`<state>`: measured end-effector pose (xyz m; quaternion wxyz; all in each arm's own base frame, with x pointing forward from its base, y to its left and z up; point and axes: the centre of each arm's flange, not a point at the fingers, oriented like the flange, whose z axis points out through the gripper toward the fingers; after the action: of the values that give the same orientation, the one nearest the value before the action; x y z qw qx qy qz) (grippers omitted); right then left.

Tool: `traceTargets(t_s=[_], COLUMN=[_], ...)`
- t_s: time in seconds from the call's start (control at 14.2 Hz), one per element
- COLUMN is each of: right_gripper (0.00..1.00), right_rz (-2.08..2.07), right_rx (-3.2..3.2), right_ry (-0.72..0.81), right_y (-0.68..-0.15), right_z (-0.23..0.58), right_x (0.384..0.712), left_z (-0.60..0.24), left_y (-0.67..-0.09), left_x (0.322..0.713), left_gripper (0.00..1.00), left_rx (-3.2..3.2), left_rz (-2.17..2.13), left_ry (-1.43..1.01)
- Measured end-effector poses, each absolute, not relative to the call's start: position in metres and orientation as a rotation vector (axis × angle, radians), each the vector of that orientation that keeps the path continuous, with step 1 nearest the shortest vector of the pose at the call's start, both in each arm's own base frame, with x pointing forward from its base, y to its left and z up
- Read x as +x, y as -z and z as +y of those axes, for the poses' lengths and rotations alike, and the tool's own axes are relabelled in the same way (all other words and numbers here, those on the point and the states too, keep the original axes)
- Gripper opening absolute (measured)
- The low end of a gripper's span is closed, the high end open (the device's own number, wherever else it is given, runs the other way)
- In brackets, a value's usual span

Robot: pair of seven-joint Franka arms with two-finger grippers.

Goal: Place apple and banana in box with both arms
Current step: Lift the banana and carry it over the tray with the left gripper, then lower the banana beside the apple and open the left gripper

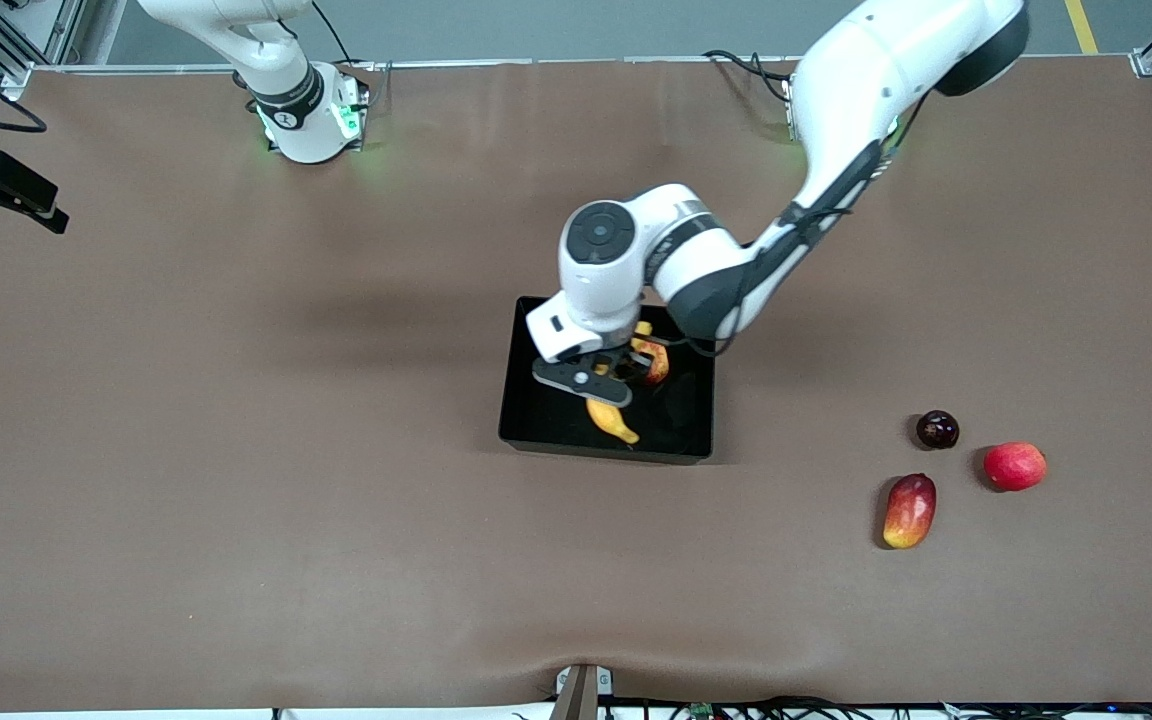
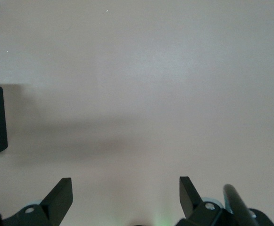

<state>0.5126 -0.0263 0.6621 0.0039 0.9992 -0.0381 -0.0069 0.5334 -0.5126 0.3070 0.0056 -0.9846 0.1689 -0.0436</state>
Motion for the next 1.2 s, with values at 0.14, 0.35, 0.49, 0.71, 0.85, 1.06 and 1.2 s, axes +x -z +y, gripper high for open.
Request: traceTargets(t_s=[0.14,0.35,0.49,0.71,0.85,1.06,1.2], right_gripper=[1.00,1.00,1.00,1.00,1.00,1.00,1.00], right_rz=[-0.119,-0.119,-0.119,-0.119,-0.119,-0.119,-0.119], right_rx=[3.131,3.131,3.131,3.131,3.131,3.131,3.131], right_ry=[0.022,0.022,0.022,0.022,0.022,0.022,0.022], right_y=[-0.662,-0.662,-0.662,-0.662,-0.662,-0.662,-0.662], right_z=[-0.026,-0.026,-0.026,-0.026,-0.026,-0.026,-0.026], right_x=[0.513,0.513,0.513,0.513,0.513,0.513,0.513], left_z=[-0.522,-0.528,-0.534,-0.543,-0.543,-0.543,-0.543], left_y=[-0.294,-0.271,-0.252,-0.220,-0.200,-0.193,-0.190], left_x=[0.529,0.526,0.522,0.514,0.511,0.511,0.511], left_gripper=[0.36,0.36,0.36,0.36,0.36,0.36,0.42], left_rx=[-3.104,-3.105,-3.112,-3.098,-3.080,-3.082,-3.081], left_rz=[0.510,0.504,0.505,0.508,0.516,0.514,0.514], left_ry=[0.138,0.135,0.143,0.155,0.150,0.145,0.141])
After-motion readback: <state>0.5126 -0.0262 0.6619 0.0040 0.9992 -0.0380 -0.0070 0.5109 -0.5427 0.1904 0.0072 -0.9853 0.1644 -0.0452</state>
